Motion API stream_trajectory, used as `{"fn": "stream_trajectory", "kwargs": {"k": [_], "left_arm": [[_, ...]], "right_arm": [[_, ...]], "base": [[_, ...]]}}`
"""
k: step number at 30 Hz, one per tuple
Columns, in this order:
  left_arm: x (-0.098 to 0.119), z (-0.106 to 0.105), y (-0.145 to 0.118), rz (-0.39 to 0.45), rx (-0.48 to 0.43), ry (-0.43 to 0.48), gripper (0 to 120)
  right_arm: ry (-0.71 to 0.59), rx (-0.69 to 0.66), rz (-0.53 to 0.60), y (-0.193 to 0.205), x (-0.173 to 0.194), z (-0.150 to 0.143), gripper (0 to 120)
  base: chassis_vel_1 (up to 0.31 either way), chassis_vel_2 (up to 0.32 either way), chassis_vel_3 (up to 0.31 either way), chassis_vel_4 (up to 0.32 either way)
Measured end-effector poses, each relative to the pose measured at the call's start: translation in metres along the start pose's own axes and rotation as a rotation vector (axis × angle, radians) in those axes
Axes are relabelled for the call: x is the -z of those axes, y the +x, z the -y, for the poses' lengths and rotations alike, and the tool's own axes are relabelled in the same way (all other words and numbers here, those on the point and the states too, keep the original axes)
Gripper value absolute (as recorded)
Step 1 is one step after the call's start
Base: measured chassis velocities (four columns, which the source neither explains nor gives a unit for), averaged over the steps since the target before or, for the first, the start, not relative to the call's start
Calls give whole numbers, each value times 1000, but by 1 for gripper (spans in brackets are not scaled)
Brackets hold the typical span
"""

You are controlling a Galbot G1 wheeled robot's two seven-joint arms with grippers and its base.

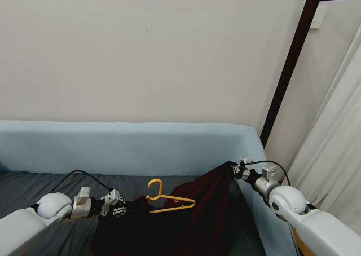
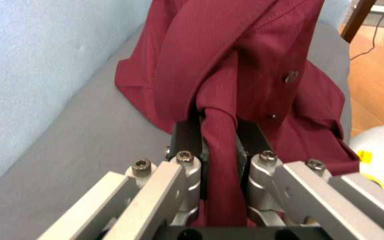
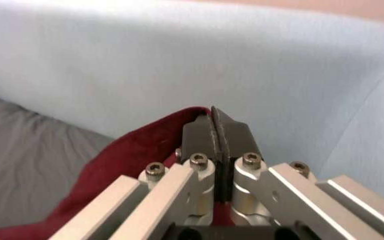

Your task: Pick up the clothes from the sofa and hang them on the clothes hanger.

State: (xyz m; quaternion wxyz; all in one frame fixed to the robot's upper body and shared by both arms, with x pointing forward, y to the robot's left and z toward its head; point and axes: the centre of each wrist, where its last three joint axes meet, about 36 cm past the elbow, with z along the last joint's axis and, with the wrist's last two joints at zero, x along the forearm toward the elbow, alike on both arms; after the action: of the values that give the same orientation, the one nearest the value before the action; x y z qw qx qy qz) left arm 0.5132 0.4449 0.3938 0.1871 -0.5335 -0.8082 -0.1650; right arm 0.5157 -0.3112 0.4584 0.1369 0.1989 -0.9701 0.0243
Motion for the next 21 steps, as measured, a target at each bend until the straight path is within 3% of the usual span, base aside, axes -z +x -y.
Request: {"fn": "stream_trajectory", "kwargs": {"k": [10, 21], "left_arm": [[0, -1, -29, 8, 15, -7, 7], [18, -15, -66, 54, 118, -21, 7]], "right_arm": [[3, 27, 51, 33, 54, -15, 0], [-25, 42, 82, 77, 96, -31, 0]], "base": [[0, 0, 0, 0], [0, 0, 0, 0]]}}
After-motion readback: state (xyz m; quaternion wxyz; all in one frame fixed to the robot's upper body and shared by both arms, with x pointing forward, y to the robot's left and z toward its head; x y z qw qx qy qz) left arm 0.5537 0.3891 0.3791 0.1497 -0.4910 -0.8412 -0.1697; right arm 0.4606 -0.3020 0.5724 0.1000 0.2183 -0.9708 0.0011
